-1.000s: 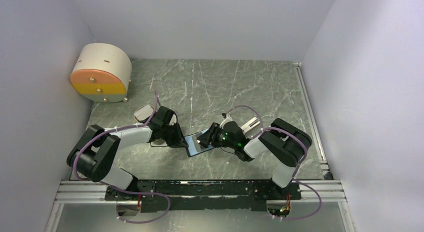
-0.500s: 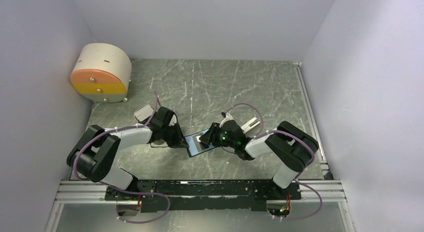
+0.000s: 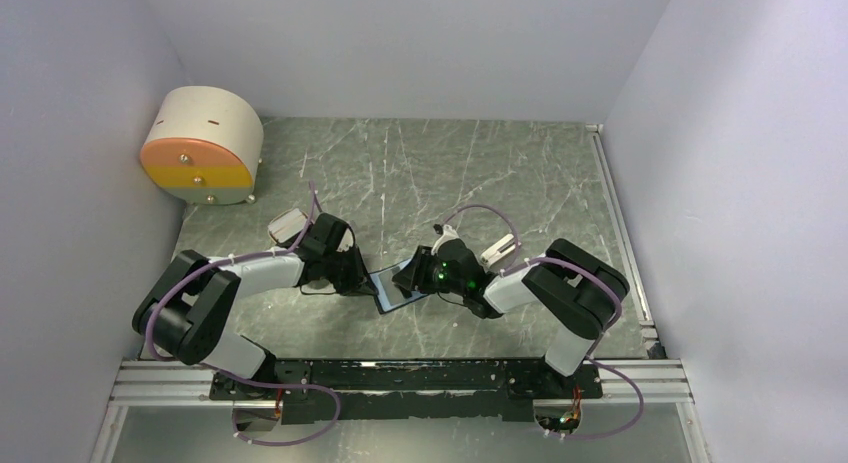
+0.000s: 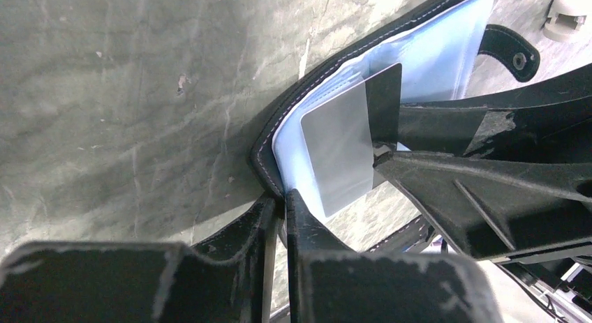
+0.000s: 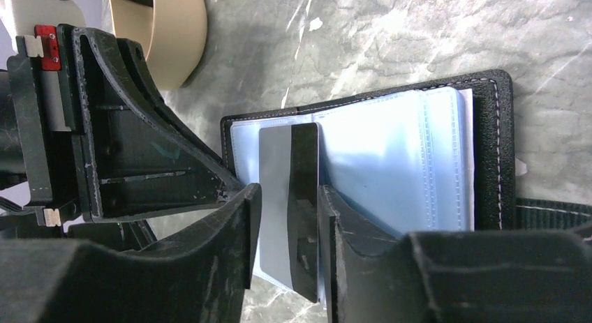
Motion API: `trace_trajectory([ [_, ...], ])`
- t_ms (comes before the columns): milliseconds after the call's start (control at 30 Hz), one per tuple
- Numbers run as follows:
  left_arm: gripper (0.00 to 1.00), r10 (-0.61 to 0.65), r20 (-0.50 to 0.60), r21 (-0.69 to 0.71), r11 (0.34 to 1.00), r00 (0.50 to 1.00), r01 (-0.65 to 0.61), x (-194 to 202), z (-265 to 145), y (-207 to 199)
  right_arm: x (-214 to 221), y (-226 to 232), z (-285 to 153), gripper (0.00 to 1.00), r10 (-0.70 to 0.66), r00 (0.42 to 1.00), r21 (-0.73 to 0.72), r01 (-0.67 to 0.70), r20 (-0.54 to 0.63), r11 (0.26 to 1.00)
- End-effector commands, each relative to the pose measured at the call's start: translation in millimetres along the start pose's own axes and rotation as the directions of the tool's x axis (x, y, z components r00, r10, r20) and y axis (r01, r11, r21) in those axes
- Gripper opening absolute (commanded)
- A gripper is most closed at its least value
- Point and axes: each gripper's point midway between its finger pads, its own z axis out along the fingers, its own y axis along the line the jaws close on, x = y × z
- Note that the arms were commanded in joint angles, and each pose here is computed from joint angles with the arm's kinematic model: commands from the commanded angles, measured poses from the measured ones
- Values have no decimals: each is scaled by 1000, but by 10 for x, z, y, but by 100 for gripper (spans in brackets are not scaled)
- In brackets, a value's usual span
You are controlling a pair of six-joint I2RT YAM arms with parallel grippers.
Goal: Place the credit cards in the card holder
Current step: Insert the credit card into the card holder.
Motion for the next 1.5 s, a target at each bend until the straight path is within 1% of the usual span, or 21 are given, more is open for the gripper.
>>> trace_trajectory([
  [0, 16, 25, -1, 74, 997, 1000, -24, 26, -40, -164, 267, -219, -25, 43, -21, 995, 76, 29, -100, 997],
  [67, 16, 26, 4, 78, 997, 1000, -26, 15, -57, -181, 235, -284, -57, 50, -44, 994, 121, 55, -97, 991],
  [133, 17, 27, 10, 76, 997, 1000, -28, 6, -71, -187, 151, -312, -105, 52, -70, 994, 161, 83, -82, 983],
  [233, 16, 29, 21, 79, 996, 999, -30, -5, -87, -197, 62, -327, -162, 50, -104, 993, 192, 114, -60, 975],
  [333, 9, 27, 24, 85, 996, 999, -29, -5, -80, -195, 45, -313, -176, 46, -111, 992, 187, 119, -54, 975],
  [367, 9, 27, 23, 86, 996, 999, -28, -3, -73, -191, 56, -316, -168, 45, -111, 992, 185, 120, -58, 975],
  [467, 9, 25, 13, 84, 996, 1000, -26, 16, -46, -171, 90, -266, -142, 43, -102, 993, 150, 111, -62, 983],
  [567, 9, 22, 11, 84, 996, 1000, -23, 20, -34, -162, 101, -151, -117, 41, -90, 995, 80, 94, -53, 992],
  [767, 9, 26, 12, 87, 996, 1000, -27, 3, -11, -172, 209, 46, -66, 37, -77, 994, -26, 75, -83, 997],
  [1100, 9, 37, 20, 88, 995, 999, -38, -40, -11, -208, 244, 38, -62, 32, -105, 989, -17, 104, -103, 994],
  [1233, 9, 45, 28, 98, 994, 999, -48, -69, -18, -245, 255, 107, -27, 33, -143, 983, -62, 137, -117, 989],
  [1367, 9, 60, 28, 116, 991, 998, -63, -79, -26, -291, 287, 162, 10, 37, -168, 977, -106, 155, -131, 982],
  [1467, 9, 68, 25, 117, 991, 997, -70, -76, -29, -295, 298, 148, 25, 40, -174, 975, -104, 161, -137, 981],
])
